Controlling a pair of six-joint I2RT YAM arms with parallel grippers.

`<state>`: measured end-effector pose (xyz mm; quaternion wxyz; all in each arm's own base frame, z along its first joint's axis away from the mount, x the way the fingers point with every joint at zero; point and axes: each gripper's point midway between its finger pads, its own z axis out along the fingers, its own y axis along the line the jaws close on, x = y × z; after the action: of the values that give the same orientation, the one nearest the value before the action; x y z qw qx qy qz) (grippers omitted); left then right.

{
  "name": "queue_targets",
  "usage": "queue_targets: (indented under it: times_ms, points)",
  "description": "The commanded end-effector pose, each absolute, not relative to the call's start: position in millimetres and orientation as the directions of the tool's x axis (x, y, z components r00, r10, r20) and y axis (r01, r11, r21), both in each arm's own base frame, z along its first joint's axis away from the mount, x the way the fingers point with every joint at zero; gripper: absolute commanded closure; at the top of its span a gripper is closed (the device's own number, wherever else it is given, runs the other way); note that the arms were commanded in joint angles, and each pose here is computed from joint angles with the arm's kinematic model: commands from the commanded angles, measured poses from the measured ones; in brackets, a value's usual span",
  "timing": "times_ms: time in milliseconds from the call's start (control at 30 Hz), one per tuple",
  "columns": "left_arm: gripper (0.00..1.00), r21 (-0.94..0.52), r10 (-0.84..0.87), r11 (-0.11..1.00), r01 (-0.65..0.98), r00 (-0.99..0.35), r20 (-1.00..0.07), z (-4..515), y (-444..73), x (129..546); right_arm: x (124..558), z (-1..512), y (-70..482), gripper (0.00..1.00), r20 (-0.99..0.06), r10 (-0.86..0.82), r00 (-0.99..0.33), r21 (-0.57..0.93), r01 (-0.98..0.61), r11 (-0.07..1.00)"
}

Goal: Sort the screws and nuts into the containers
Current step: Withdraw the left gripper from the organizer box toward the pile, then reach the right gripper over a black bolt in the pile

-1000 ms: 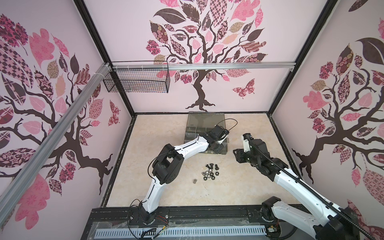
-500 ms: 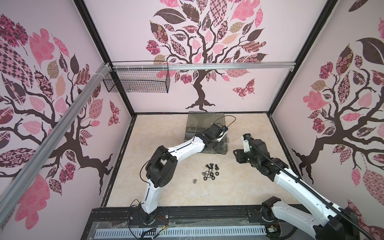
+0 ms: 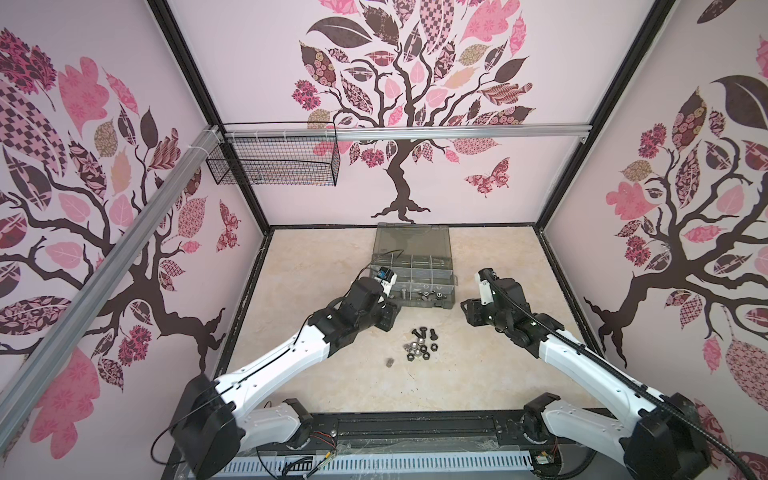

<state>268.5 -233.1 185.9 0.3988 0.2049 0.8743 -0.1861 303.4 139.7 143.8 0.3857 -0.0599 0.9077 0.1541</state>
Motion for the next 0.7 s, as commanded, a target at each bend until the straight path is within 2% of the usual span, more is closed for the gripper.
queue_targets:
  times_ms: [0, 200, 500, 667]
  points:
    - [0.51, -0.225, 0.092, 0.881, 0.417, -0.617, -0.781, 178.3, -212.1, 258.2, 310.3, 144.3, 148.4, 0.5, -0.72, 0.01, -0.694, 0.258, -0.254, 0.932]
    - [0.48, -0.265, 0.04, 0.873, 0.409, -0.602, -0.798, 177.4, -194.1, 237.6, 308.0, 139.7, 159.2, 0.5, -0.707, -0.007, -0.707, 0.289, -0.299, 0.909]
    - [0.43, -0.31, -0.02, 0.852, 0.421, -0.567, -0.823, 183.4, -187.3, 227.3, 300.1, 126.3, 168.9, 0.5, -0.67, -0.028, -0.742, 0.329, -0.33, 0.885]
    - [0.37, -0.337, -0.065, 0.851, 0.402, -0.557, -0.828, 182.2, -180.7, 224.1, 298.0, 119.8, 172.7, 0.5, -0.652, -0.037, -0.757, 0.338, -0.335, 0.879]
